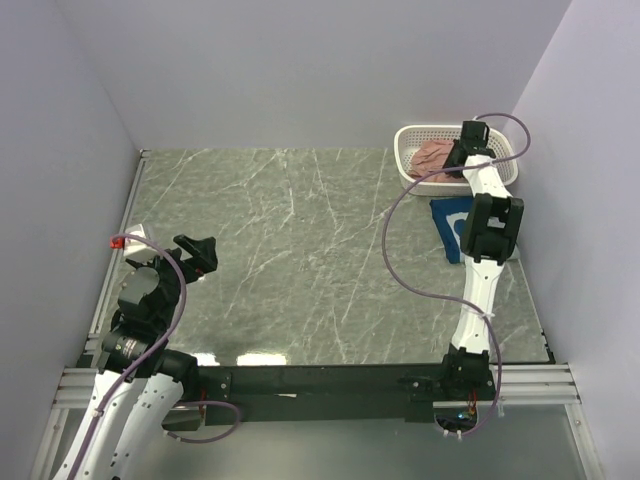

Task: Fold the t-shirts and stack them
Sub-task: Grab the tshirt from the pile, then move the tshirt to the center of the board

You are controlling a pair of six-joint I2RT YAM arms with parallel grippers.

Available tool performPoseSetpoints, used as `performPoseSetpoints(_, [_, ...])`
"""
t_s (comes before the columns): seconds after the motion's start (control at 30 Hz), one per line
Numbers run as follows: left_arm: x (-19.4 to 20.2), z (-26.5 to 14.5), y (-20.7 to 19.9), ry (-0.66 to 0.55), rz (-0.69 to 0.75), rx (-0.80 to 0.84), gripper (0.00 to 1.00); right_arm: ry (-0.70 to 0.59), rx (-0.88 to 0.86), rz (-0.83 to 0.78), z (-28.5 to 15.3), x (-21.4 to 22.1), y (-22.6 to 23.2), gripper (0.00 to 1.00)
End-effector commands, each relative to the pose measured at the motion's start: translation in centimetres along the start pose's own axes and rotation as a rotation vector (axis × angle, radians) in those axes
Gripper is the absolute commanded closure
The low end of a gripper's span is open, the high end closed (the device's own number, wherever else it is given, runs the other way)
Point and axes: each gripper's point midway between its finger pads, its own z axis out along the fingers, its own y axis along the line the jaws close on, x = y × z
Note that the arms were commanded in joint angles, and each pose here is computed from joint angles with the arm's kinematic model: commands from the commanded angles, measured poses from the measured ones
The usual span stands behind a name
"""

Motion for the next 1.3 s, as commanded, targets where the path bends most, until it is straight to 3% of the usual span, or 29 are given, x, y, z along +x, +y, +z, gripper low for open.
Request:
performPoseSetpoints(0.0, [-1.0, 0.1, -0.7, -0.03, -0.007, 0.03, 0.0, -0.118, -0.059, 0.008, -3.9, -4.9, 1.3, 1.0])
performPoseSetpoints(0.2, [-1.3, -0.2, -0.8, -0.046, -0.011, 0.035, 0.01, -0.352, -0.097, 0.016, -13.1, -12.7, 3.0, 1.0])
performPoseSetpoints(0.33, [-1.5, -0.3, -0.6, -0.058, -0.013, 0.029, 0.0, -0.545, -0.132, -0.013, -22.8, -17.4, 5.5, 1.0])
performPoseSetpoints(0.43, [-1.6, -0.5, -0.6, -0.06, -0.017, 0.028, 0.01, -0.661, -0.176, -0.071, -30.0, -19.2, 8.5, 1.0])
performPoseSetpoints(0.57, [-1.8, -0.8, -0.7, -0.064, -0.023, 0.036, 0.01, -0.739, -0.293, -0.15, -38.4, -18.5, 13.4, 1.0])
performPoseSetpoints(0.63, [-1.7, -0.8, -0.7, -0.061, -0.024, 0.038, 0.01, -0.755, -0.383, -0.179, -42.5, -16.8, 15.9, 1.0])
performPoseSetpoints(0.8, [-1.2, -0.7, -0.9, -0.035, -0.026, 0.044, 0.01, -0.67, -0.59, -0.168, -46.7, -9.7, 20.1, 1.0])
performPoseSetpoints(0.87, [-1.0, -0.5, -0.9, -0.023, -0.03, 0.041, 0.01, -0.566, -0.701, -0.179, -47.1, -3.9, 22.5, 0.92])
performPoseSetpoints(0.9, [-0.8, -0.5, -0.9, -0.018, -0.032, 0.041, 0.01, -0.479, -0.71, -0.198, -45.3, -0.1, 23.1, 0.88])
performPoseSetpoints(1.0, [-0.3, -0.1, -1.0, 0.005, -0.037, 0.043, 0.01, -0.325, -0.859, -0.232, -47.0, 8.3, 26.6, 0.57])
performPoseSetpoints(1.03, [-0.2, -0.1, -1.1, 0.013, -0.037, 0.049, 0.01, -0.241, -0.892, -0.279, -46.4, 12.2, 27.3, 0.39])
performPoseSetpoints(1.13, [0.7, 0.3, -1.3, 0.059, -0.036, 0.054, 0.01, -0.068, -0.923, -0.403, -46.7, 20.3, 28.5, 0.28])
performPoseSetpoints(1.27, [2.6, 0.5, -1.8, 0.159, -0.049, 0.069, 0.01, -0.041, -0.8, -0.416, -44.3, 22.9, 25.3, 0.25])
